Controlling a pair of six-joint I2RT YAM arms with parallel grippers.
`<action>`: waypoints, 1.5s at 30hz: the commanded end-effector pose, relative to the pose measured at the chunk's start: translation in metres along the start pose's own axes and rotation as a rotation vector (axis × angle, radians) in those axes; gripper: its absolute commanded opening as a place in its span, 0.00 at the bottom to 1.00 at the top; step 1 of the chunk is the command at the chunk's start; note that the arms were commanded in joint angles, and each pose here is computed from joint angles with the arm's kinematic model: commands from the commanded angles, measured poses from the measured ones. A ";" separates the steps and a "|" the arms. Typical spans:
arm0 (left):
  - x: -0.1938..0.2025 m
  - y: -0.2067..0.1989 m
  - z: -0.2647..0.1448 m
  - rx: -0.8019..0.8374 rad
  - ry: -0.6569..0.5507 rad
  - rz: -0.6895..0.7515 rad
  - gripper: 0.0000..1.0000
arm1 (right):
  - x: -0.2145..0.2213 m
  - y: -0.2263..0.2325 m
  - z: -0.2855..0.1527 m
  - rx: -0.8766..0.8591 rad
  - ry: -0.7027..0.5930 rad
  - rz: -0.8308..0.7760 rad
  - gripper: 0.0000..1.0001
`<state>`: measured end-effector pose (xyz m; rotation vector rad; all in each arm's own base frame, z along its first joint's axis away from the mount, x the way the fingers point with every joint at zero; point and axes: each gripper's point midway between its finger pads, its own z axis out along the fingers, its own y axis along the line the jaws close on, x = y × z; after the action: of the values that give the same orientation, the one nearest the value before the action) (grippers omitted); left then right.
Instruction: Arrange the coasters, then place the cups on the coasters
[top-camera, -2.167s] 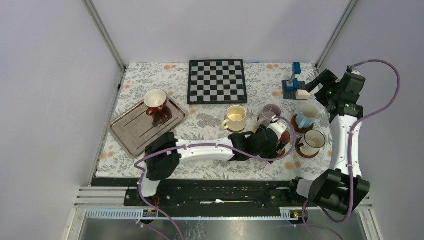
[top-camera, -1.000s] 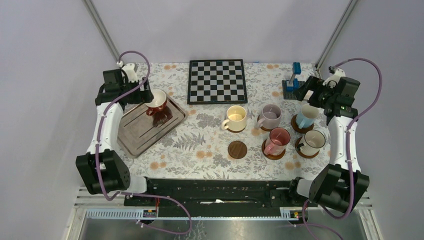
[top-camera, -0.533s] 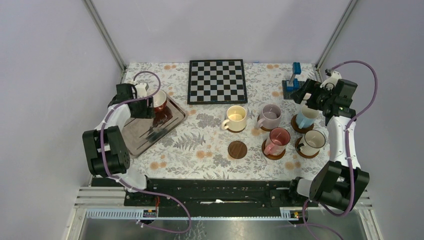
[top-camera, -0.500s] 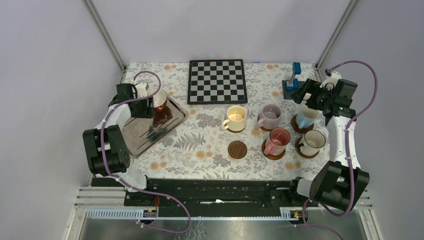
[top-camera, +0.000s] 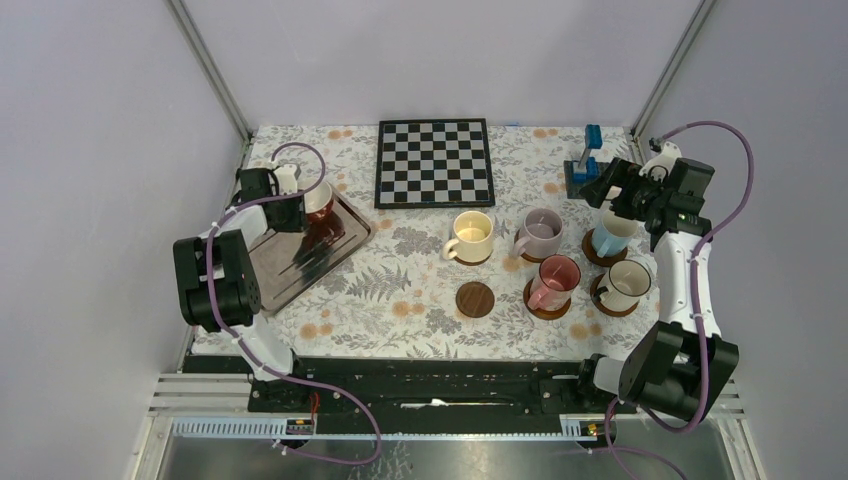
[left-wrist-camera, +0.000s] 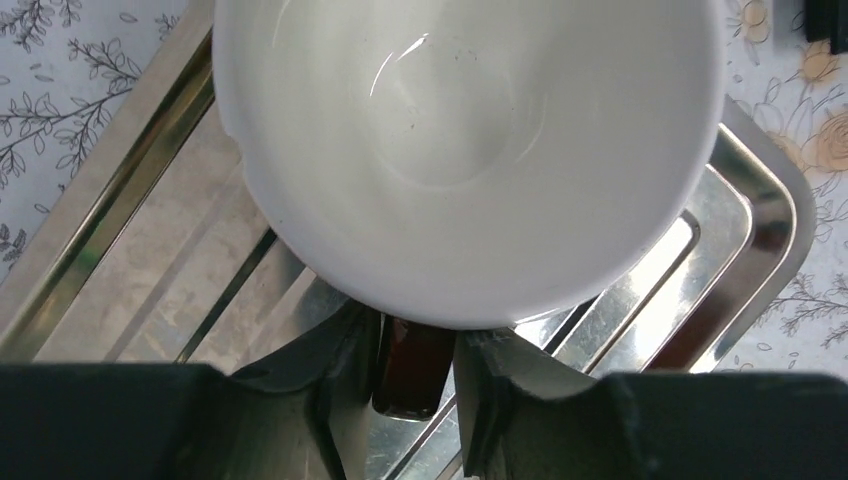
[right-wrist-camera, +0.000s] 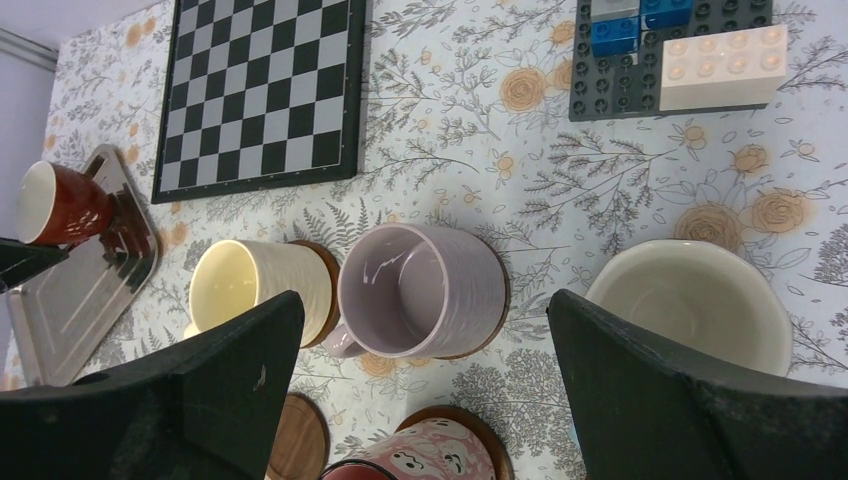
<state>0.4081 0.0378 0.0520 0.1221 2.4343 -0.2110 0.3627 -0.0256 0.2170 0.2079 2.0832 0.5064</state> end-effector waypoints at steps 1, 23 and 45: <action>-0.032 -0.001 0.000 0.026 -0.123 0.032 0.28 | -0.003 0.007 0.001 -0.046 -0.002 -0.006 1.00; -0.105 -0.080 -0.125 0.107 -0.449 0.220 0.00 | -0.001 0.011 -0.002 -0.058 0.013 0.001 1.00; -0.091 -0.397 -0.216 0.629 -0.471 0.510 0.00 | -0.004 0.022 -0.011 -0.081 0.002 0.013 1.00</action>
<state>0.3011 -0.2766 0.2720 0.8504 1.8952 -0.5929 0.3562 -0.0160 0.2120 0.2201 2.1140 0.5796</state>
